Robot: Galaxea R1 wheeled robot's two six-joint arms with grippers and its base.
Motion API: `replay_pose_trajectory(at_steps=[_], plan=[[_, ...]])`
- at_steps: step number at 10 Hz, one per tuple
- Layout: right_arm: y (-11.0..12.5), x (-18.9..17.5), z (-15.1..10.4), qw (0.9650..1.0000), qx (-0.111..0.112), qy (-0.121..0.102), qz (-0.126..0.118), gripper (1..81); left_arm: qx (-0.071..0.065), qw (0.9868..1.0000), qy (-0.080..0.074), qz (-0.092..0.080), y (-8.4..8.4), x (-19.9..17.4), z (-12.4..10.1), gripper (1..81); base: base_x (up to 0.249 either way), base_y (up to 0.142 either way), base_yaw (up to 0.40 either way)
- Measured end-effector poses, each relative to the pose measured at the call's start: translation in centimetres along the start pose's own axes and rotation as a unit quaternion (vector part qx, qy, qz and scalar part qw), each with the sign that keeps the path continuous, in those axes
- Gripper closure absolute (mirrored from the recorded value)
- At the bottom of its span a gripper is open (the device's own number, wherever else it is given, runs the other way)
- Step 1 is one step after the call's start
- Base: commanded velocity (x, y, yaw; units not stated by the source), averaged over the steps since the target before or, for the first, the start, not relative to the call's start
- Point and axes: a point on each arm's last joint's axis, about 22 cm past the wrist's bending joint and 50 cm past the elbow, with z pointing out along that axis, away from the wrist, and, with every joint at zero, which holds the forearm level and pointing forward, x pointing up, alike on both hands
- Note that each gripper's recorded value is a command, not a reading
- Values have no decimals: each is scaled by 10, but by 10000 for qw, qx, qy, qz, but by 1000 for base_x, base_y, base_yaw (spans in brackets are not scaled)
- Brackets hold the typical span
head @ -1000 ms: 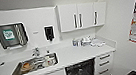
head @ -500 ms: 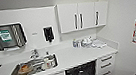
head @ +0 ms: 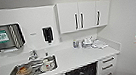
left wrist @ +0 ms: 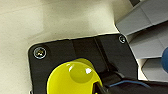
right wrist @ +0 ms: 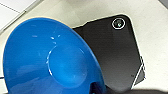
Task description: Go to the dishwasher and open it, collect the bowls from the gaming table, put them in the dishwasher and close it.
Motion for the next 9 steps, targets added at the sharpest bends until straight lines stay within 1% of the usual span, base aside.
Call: replay_pose_trajectory(at_steps=[2,4,5,6,7,8,9], plan=[[1,-4,0,10000,-7,-20,23,811,-9,10000,-65,-13,1,-8,0,811,0,0,0],[7,-7,-3,10000,-22,-36,39,811,-14,10000,-68,-15,2,-8,0,811,0,0,0],[7,-6,-4,10000,5,-33,48,811,-24,10000,-66,-11,2,-7,0,811,0,0,0],[5,-7,-4,10000,57,-42,63,811,-90,9999,-56,-8,8,-7,0,811,0,0,0],[5,-6,-8,9999,139,-48,79,811,-242,9997,-47,-7,19,-6,-2,811,0,0,0],[3,-6,-10,9997,232,-64,88,811,-363,9993,-32,-4,28,-5,-4,811,0,0,0],[0,-7,-14,9993,343,-91,102,811,-515,9987,-24,-7,37,-5,-9,811,0,0,0]])
